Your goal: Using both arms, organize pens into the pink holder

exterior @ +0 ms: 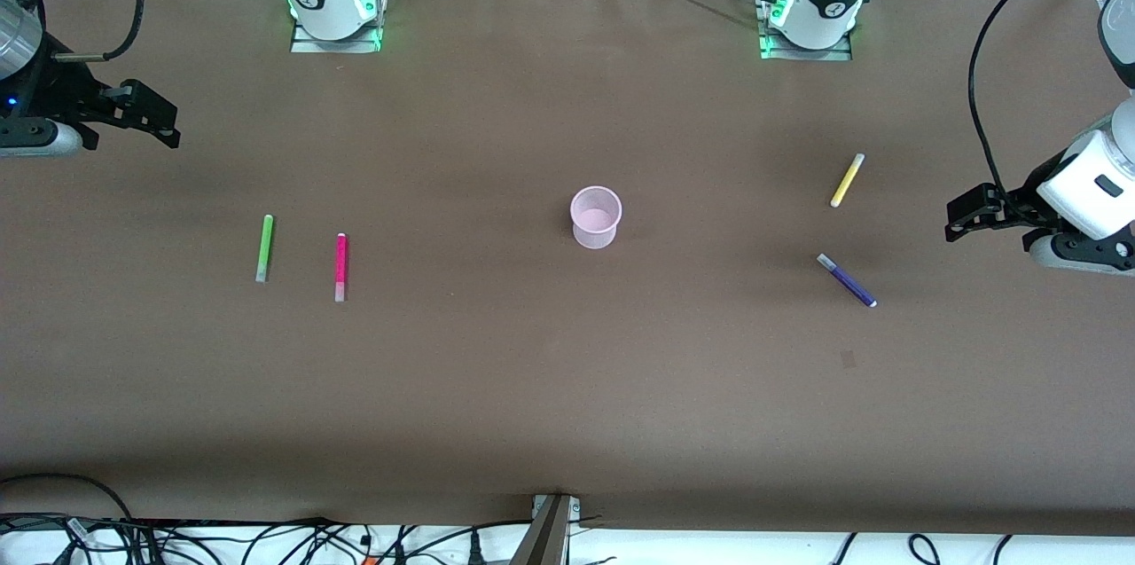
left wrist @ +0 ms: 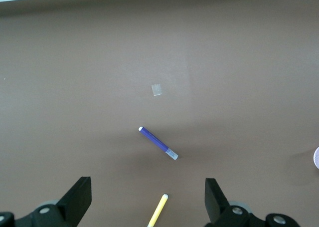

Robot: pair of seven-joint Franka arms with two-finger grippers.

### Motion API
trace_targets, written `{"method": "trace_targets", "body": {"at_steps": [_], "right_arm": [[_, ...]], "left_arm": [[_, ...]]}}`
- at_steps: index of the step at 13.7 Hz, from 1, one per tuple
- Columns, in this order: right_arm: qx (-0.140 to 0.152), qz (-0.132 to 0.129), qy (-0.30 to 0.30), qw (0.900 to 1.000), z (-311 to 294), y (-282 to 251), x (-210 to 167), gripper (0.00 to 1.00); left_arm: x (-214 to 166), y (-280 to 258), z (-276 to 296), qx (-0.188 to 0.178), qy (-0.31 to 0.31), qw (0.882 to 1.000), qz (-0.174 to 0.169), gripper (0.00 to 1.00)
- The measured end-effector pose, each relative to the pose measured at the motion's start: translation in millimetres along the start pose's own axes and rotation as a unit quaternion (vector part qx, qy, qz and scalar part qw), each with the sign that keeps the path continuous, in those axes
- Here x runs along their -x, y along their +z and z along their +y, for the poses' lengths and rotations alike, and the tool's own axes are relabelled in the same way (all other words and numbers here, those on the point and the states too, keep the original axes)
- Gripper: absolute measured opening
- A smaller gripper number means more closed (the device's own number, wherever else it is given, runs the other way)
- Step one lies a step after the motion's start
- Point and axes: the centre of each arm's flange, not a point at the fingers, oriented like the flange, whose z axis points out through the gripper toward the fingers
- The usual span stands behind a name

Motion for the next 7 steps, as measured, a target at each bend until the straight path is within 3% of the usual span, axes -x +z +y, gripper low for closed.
{"method": "trace_targets", "body": {"at_steps": [7], "right_arm": [[0.000, -0.001, 0.004, 1.000, 4.7, 0.3, 0.1, 1.00]], "left_arm": [[0.0, 0.0, 0.0, 0.000, 0.009, 1.000, 0.000, 1.00]]}}
